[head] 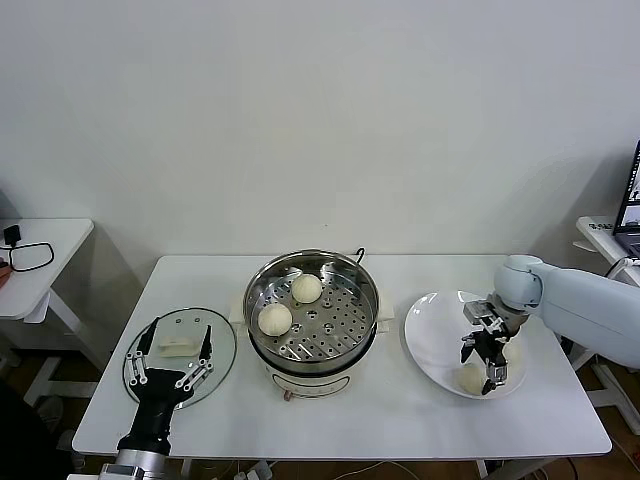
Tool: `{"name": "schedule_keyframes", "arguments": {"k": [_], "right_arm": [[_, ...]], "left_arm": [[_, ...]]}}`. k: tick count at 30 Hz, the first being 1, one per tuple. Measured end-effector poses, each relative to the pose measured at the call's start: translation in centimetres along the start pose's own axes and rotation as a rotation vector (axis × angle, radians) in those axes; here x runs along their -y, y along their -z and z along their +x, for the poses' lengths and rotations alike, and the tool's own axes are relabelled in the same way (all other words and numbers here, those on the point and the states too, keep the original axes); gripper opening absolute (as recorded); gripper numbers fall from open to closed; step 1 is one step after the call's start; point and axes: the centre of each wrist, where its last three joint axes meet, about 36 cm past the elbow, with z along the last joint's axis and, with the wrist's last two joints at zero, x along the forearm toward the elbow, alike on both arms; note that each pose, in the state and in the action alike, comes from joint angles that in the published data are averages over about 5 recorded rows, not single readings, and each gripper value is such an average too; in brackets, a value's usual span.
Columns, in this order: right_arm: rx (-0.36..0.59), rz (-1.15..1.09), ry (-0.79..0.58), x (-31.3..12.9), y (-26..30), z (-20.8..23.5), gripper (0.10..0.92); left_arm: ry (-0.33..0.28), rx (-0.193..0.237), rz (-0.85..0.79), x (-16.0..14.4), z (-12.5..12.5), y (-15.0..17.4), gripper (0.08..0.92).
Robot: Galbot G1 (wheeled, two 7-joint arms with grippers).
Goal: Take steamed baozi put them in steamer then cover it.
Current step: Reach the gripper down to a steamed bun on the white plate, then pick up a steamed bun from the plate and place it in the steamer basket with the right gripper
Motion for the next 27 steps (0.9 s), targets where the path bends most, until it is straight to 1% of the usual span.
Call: {"name": "schedule_keyframes", "arguments": {"k": [7, 14, 19, 27], "right_arm": [[0.002, 0.002, -0.004, -0.1, 0.0, 0.2, 0.677], [0.006, 0.030, -0.022, 0.0, 0.6, 2.3, 0.642], [0.006, 0.111, -0.080, 0.8, 2.5, 6.4, 0.636], [0.009, 0.373, -0.236, 2.2, 8.9, 15.9, 0.631]], "left_arm": [[0.002, 0.001, -0.001, 0.0, 0.0, 0.0, 0.823], [0.001, 0.007, -0.002, -0.1, -0.2, 0.0, 0.823], [-0.004, 0.012, -0.003, -0.1, -0.4, 0.1, 0.823], [-0.010, 0.019, -0.005, -0.1, -0.5, 0.2, 0.823]]}}
